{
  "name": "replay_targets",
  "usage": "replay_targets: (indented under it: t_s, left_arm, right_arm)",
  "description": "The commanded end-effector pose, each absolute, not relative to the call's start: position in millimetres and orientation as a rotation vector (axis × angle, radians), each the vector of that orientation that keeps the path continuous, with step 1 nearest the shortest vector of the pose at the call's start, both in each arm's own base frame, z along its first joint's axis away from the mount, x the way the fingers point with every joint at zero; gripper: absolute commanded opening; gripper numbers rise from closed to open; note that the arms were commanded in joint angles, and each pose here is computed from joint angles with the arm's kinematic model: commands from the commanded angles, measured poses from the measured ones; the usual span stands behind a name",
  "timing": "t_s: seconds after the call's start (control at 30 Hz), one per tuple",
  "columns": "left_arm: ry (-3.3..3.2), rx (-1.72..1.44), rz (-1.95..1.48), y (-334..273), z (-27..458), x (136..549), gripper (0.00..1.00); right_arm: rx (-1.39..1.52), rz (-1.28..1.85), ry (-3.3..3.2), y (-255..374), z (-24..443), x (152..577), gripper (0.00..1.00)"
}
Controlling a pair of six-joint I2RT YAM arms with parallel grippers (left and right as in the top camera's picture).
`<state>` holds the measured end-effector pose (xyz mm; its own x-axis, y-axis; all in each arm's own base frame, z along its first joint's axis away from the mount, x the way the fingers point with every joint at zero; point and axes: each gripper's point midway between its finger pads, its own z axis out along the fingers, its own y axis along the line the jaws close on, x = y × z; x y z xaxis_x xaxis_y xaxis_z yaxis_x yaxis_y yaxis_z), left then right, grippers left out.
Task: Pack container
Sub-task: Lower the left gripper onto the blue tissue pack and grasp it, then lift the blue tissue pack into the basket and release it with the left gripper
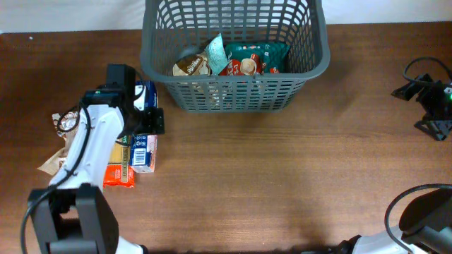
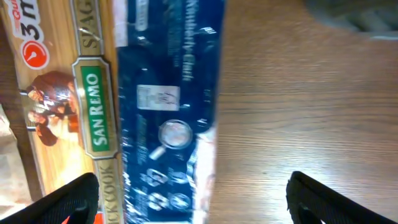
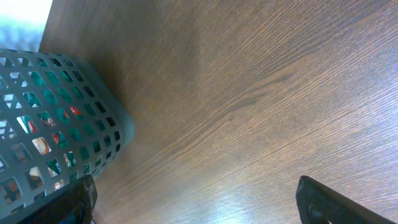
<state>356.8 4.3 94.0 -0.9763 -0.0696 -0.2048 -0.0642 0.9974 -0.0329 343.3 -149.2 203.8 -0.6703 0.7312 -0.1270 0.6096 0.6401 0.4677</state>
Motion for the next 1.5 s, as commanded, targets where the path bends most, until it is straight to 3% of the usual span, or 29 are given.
replay_targets:
  t_s: [0.0,0.27,0.43,0.53,0.6,0.63,0.67,0.83,1.0,1.17,1.27,1.47]
  left_arm:
    - [2.941,-0.001,-0.037,18,86,363,0.89]
    - [3.017,0.092,-0.075,35,44,365,0.89]
    - [3.057,0.094,-0.121,31,20,367,0.77]
    - [3.063,0.093,-0.122,31,18,366,0.57]
    - [3.059,0.092,-0.121,31,18,367,0.29]
    - [3.057,0.079,-0.121,32,18,368,0.08]
    - [3.054,0.055,-0.12,32,19,369,0.02]
    - [3.008,-0.048,-0.118,34,41,386,0.02]
    - [2.858,-0.051,-0.086,40,112,422,0.02]
    - [2.536,-0.053,0.025,56,245,460,0.02]
    - [2.352,-0.032,0.124,66,318,465,0.02]
    - [1.94,0.361,0.253,35,458,451,0.02]
  right_arm:
    - [1.07,0.575,2.548,-147,207,344,0.99]
    - [1.07,0.575,2.548,-147,207,344,0.99]
    - [1.07,0.575,2.548,-147,207,344,0.99]
    - [1.07,0.575,2.548,-147,207,344,0.99]
    - [1.07,0.575,2.548,-147,207,344,0.99]
    - [1.07,0.575,2.548,-147,207,344,0.99]
    - [1.07,0.575,2.548,-147,207,344,0.99]
    - [1.07,0.575,2.548,-147,207,344,0.99]
    - [1.07,0.575,2.548,-147,207,344,0.99]
    - [1.07,0.575,2.548,-147,207,344,0.99]
    - [1.07,0.575,2.548,-147,207,344,0.99]
    - [1.07,0.575,2.548,-147,207,344,0.99]
